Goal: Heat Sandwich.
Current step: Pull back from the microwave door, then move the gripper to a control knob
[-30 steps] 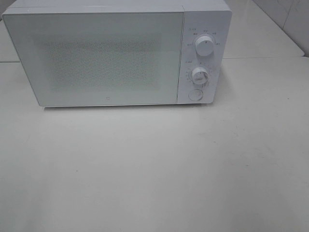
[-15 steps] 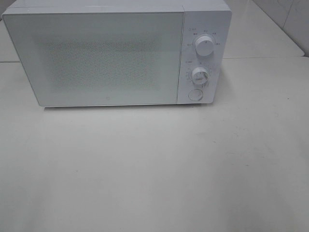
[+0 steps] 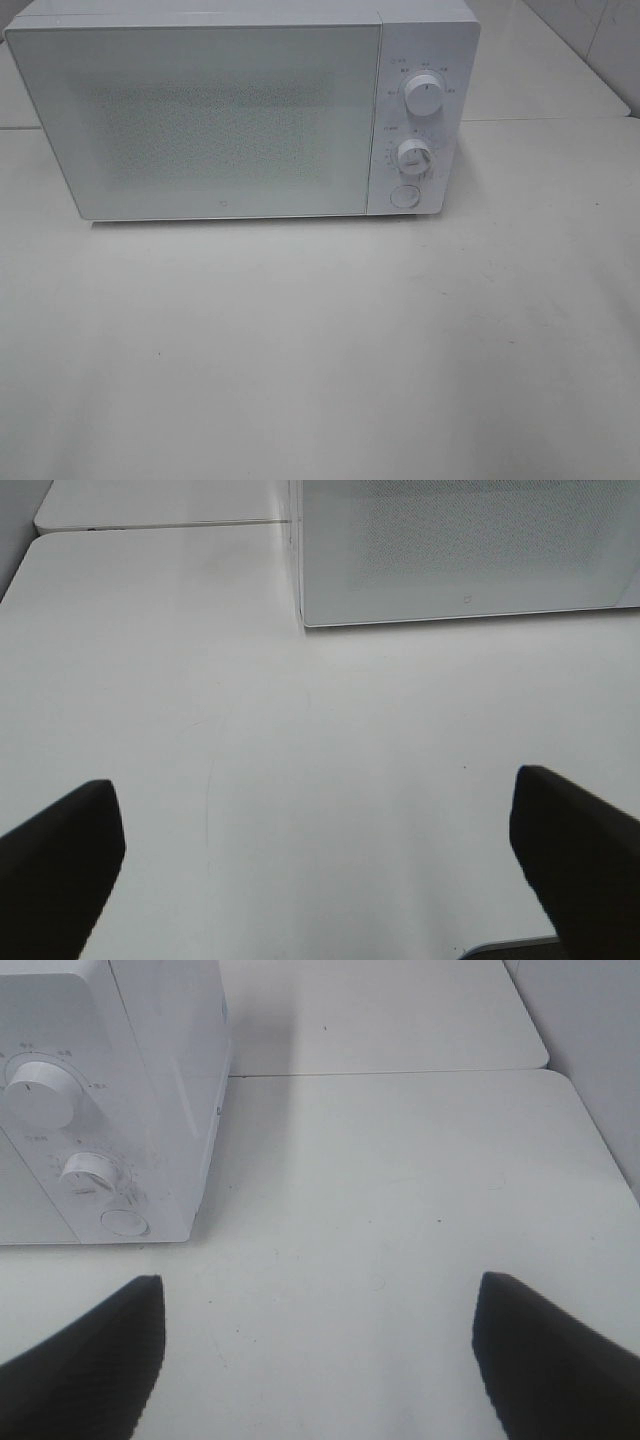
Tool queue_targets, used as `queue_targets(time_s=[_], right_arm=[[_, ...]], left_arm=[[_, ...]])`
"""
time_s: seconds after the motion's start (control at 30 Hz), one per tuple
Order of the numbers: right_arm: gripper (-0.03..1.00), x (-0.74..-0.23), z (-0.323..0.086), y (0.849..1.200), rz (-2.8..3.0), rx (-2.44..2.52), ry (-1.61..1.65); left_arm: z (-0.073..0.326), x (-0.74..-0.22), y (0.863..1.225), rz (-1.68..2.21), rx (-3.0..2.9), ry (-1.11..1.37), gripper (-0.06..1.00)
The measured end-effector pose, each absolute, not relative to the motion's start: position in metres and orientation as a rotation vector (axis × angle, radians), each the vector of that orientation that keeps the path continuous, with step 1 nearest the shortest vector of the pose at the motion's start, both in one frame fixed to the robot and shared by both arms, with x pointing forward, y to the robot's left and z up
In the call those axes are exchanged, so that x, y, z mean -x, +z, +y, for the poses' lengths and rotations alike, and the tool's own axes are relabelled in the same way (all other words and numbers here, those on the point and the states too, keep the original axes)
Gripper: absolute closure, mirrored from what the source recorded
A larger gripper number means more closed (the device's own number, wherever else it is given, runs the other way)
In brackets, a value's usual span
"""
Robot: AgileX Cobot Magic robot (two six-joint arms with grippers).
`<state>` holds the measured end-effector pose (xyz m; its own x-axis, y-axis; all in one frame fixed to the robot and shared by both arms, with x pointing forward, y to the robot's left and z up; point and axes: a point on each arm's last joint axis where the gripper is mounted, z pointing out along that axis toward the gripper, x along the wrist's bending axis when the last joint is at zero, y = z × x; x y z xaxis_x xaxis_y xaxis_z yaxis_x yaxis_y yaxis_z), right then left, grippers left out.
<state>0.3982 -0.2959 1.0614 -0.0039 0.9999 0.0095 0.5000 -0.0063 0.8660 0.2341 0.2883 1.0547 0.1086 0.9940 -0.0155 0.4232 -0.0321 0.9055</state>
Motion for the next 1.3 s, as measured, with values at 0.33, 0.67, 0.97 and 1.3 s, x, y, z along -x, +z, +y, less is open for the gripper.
queue_targets(time_s=[0.33,0.67,0.97,1.3], right_arm=[[0.16,-0.44,-0.294,1.043,1.55,-1.594,0.97],[0.17,-0.459,-0.293,1.021,1.408,-1.546,1.104],[0.18,-0.452,-0.267,1.009,1.381,-1.45,1.187],[0.18,-0.461,-0.227,0.983,1.438,-1.369,1.178]], left_arm=[[0.288,-0.234,1.055,1.43,-1.579,0.892,-0.05],[0.288,-0.234,1.055,1.43,-1.579,0.892,-0.05],[0.288,-0.234,1.055,1.43,-1.579,0.892,-0.05],[0.288,-0.234,1.055,1.43,-1.579,0.892,-0.05]])
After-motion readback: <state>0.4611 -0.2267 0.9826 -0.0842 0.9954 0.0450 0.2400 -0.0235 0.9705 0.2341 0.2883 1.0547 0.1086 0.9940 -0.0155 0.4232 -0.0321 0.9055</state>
